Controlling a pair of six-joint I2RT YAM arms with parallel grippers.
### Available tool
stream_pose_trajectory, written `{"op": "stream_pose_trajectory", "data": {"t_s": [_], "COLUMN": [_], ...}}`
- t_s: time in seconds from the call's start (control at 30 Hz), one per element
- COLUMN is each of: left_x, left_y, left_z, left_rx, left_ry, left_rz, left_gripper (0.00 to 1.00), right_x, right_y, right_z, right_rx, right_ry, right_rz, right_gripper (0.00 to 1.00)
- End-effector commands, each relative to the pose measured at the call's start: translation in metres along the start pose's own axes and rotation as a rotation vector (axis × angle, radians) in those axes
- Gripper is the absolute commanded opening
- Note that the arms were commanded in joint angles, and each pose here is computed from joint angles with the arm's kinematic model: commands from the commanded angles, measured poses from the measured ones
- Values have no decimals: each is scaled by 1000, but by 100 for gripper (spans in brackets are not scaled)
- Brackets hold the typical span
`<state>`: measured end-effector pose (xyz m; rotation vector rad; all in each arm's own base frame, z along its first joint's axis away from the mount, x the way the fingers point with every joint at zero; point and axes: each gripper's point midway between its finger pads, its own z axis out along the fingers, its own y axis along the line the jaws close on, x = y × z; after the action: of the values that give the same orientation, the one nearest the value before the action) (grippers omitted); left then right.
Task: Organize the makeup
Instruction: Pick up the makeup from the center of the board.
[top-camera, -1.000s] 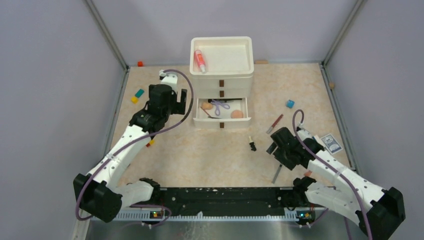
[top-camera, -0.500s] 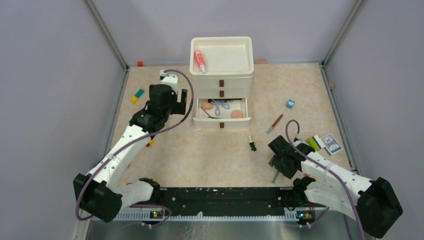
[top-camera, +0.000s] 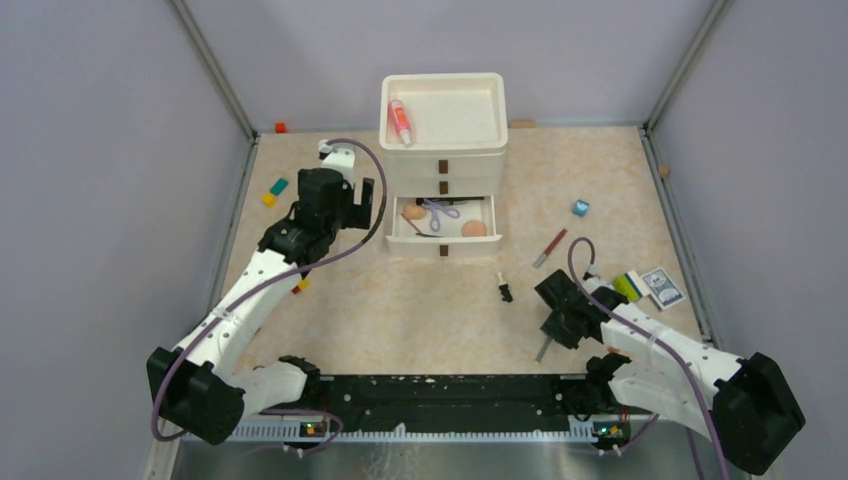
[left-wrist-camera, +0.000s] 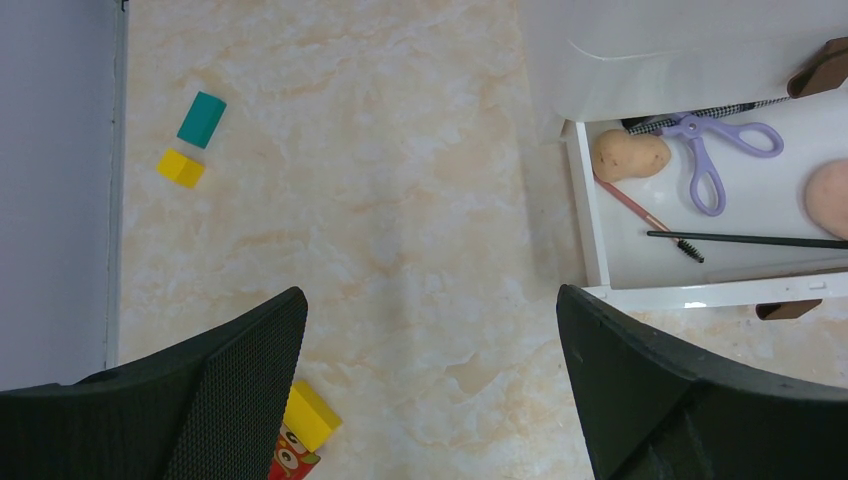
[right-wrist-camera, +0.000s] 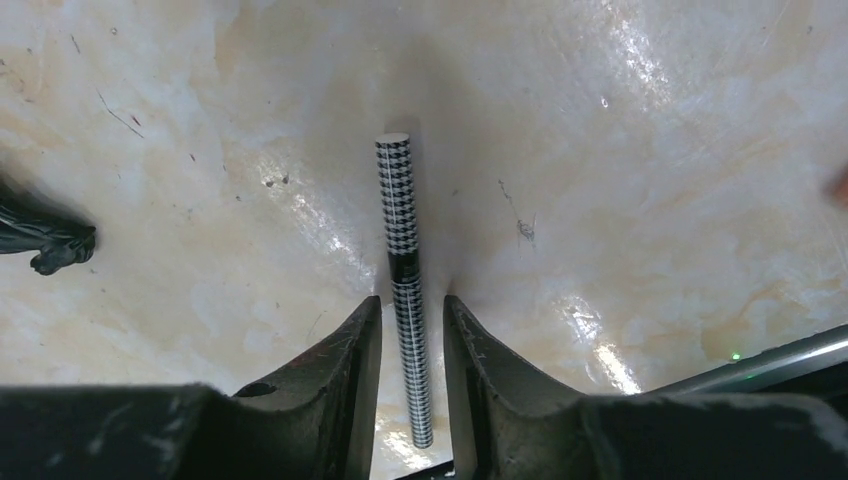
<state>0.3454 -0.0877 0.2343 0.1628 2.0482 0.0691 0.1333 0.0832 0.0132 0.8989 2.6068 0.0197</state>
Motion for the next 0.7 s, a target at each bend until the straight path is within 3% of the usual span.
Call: {"op": "stream_pose_trajectory", "data": {"t_s": [0.0,0.23,0.4,0.53,0.67], "left_x": [-10,-12,-12,-12,-12], "left_y": [-1,2,3,5,7], "left_z": [1,-1,-1,-1,-1], "left_rx": [6,-1,-6,-10,-18], "left_ry": [-43,-49,-50,-50,-51], "left_rz": [-24,-24,-27,-28,-31], "left_gripper": [99,99,99,99,99], "right_x": [5,5,-20,-68,-107], "right_y": [-5,-7,11,68,166], "right_z": [8,11,-2,-32,-88], "right_rx": [24,64,30,-158,-551], "right_ry": [18,30,-65,-251,-452], "right_rz": [-45,-110,-120,-166,-335], "right_gripper": [27,12,1,0,0]}}
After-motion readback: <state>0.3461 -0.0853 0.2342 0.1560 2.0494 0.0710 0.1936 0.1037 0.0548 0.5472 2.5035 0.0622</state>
